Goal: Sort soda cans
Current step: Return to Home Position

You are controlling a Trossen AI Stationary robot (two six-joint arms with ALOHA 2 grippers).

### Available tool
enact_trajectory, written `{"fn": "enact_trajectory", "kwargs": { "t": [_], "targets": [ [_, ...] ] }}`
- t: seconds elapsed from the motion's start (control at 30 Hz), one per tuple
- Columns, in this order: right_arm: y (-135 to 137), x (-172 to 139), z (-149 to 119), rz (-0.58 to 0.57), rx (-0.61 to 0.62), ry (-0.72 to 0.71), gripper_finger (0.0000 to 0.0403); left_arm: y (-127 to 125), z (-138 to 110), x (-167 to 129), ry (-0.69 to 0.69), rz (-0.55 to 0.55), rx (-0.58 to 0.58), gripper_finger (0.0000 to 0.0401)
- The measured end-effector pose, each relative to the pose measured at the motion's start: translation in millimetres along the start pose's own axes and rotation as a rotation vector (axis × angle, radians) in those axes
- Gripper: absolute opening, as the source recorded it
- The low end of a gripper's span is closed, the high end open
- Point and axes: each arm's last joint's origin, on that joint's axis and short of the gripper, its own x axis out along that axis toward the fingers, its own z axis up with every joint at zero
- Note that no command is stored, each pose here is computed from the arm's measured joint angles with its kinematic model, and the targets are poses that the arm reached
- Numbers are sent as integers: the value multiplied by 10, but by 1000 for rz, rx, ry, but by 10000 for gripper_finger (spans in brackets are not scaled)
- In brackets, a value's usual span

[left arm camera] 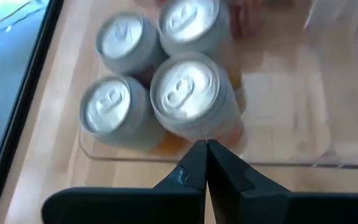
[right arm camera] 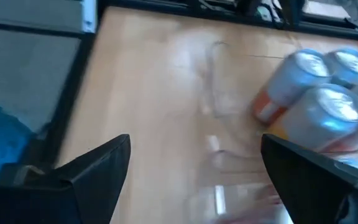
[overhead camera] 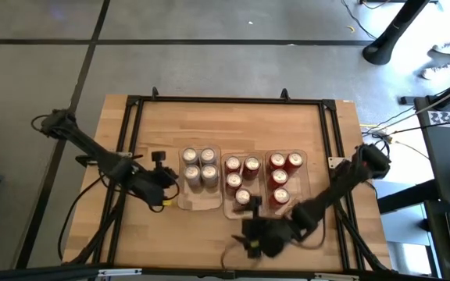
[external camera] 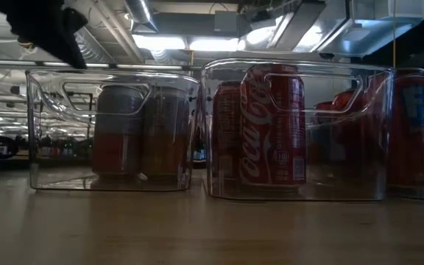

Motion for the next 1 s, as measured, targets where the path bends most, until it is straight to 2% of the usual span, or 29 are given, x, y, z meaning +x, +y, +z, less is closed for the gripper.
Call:
{"fn": "enact_trajectory", "kwargs": {
  "t": [0.23,0.43,0.67,0.8,1.0],
  "targets": [
    [-670,25,245,25,-27,78,360,228,79,-193,-143,-63,-2,1],
    [-1211,9,322,59,-21,62,360,421,104,-236,-172,-127,21,1],
    [-1746,-136,124,93,22,-16,360,584,135,-238,-208,-109,57,1],
    [-2005,-283,-64,140,63,-112,360,650,160,-216,-220,-130,65,1],
    [-2297,-545,-415,145,93,-228,360,741,177,-194,-230,-116,54,1]
  ]
}}
